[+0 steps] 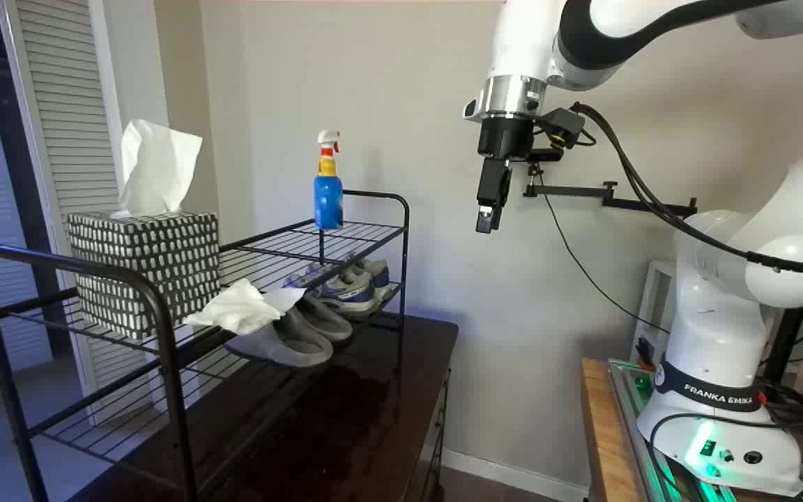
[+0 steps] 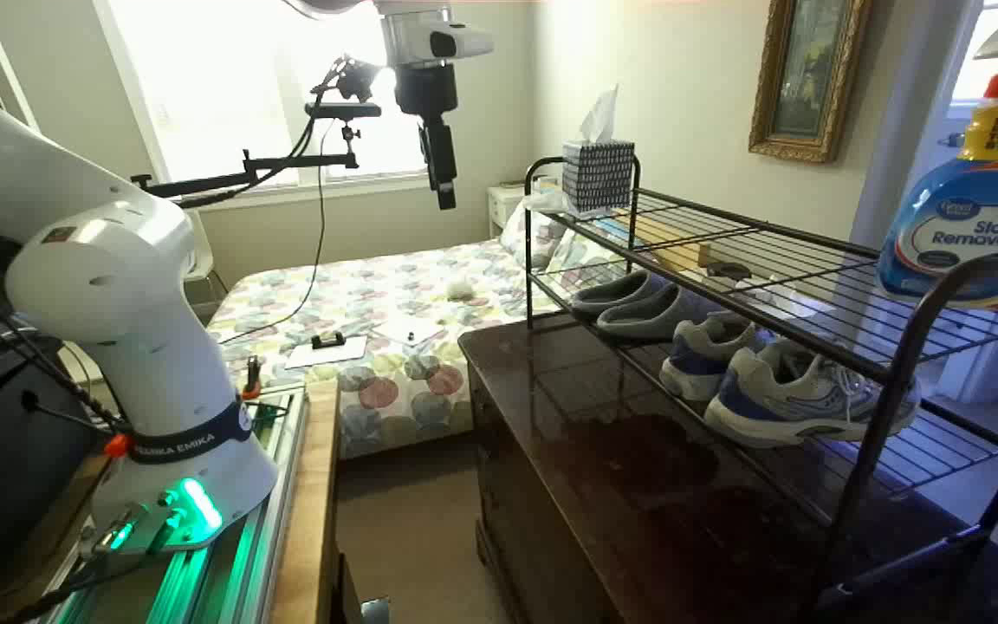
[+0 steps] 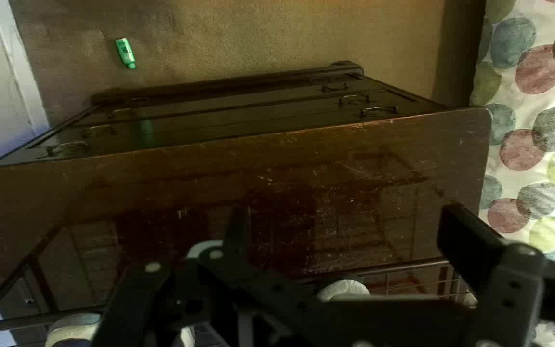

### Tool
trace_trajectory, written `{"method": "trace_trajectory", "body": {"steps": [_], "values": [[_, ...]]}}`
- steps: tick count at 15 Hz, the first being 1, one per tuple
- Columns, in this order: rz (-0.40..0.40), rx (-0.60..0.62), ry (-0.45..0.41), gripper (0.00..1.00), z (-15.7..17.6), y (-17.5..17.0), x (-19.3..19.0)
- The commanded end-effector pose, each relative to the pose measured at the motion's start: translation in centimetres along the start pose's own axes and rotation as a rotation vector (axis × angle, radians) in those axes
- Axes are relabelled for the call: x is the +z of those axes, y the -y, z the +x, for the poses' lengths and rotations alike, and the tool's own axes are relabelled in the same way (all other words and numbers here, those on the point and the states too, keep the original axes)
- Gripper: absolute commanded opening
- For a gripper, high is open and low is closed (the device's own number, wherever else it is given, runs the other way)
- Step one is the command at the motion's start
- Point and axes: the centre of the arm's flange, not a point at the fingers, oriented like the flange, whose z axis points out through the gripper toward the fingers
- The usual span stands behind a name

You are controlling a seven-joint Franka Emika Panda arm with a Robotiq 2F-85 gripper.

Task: Move the blue sneakers

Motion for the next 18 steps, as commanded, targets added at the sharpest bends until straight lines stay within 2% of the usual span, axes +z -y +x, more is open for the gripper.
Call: {"method": "trace_trajectory", "body": {"steps": [1, 13, 18], "values": [[0.0, 0.0, 0.0, 1.0, 0.0, 0.0, 0.0], [0.004, 0.003, -0.004, 1.0, -0.02, -0.02, 0.06], [-0.014, 0.073, -0.113, 1.0, 0.39, -0.93, 0.61]]}}
